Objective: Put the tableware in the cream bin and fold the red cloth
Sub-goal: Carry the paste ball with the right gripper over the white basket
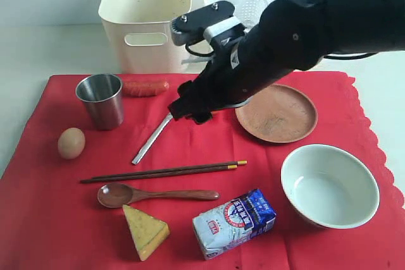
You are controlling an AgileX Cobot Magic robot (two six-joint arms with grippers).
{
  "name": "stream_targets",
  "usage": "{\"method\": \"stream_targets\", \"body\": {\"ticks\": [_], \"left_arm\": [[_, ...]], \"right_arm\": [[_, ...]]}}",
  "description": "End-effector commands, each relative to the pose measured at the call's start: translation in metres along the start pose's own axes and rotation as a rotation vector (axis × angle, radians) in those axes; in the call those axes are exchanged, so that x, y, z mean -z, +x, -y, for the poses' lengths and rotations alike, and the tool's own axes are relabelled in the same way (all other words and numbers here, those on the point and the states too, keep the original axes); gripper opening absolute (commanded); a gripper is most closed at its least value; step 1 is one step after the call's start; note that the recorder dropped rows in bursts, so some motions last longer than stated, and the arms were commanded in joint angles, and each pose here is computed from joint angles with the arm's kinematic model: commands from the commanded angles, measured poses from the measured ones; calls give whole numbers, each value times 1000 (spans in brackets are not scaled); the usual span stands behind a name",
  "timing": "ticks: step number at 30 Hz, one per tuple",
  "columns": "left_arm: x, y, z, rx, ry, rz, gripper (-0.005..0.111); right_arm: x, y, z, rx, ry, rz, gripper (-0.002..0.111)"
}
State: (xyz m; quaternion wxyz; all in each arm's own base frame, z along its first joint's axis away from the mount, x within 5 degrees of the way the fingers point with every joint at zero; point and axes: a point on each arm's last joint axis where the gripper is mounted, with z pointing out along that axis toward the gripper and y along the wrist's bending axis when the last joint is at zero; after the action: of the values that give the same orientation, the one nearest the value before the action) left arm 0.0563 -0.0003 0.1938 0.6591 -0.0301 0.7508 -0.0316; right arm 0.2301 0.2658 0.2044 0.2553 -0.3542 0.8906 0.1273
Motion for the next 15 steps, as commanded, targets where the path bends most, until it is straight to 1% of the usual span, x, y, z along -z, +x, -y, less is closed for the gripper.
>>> {"method": "stream_targets", "body": {"ticks": [1,2,5,9,13,14,15], "left_arm": [[1,-1,0,5,1,10,3],[1,-1,0,5,1,10,3],[1,-1,0,5,1,10,3],[1,-1,0,5,1,10,3],[1,-1,0,5,1,10,3],[1,-1,0,5,1,10,3],[1,-1,0,5,1,10,3]], "right_arm": [[15,-14,18,-34,35,110,1],[17,-17,31,-65,52,145,1],[19,-22,57,-133,88,210,1],[24,-28,82,-183,125,294,1],[27,-33,100,-213,154,381,1],[26,-38,109,-229,168,397,1],[23,-40,113,-236,172,394,1]]}}
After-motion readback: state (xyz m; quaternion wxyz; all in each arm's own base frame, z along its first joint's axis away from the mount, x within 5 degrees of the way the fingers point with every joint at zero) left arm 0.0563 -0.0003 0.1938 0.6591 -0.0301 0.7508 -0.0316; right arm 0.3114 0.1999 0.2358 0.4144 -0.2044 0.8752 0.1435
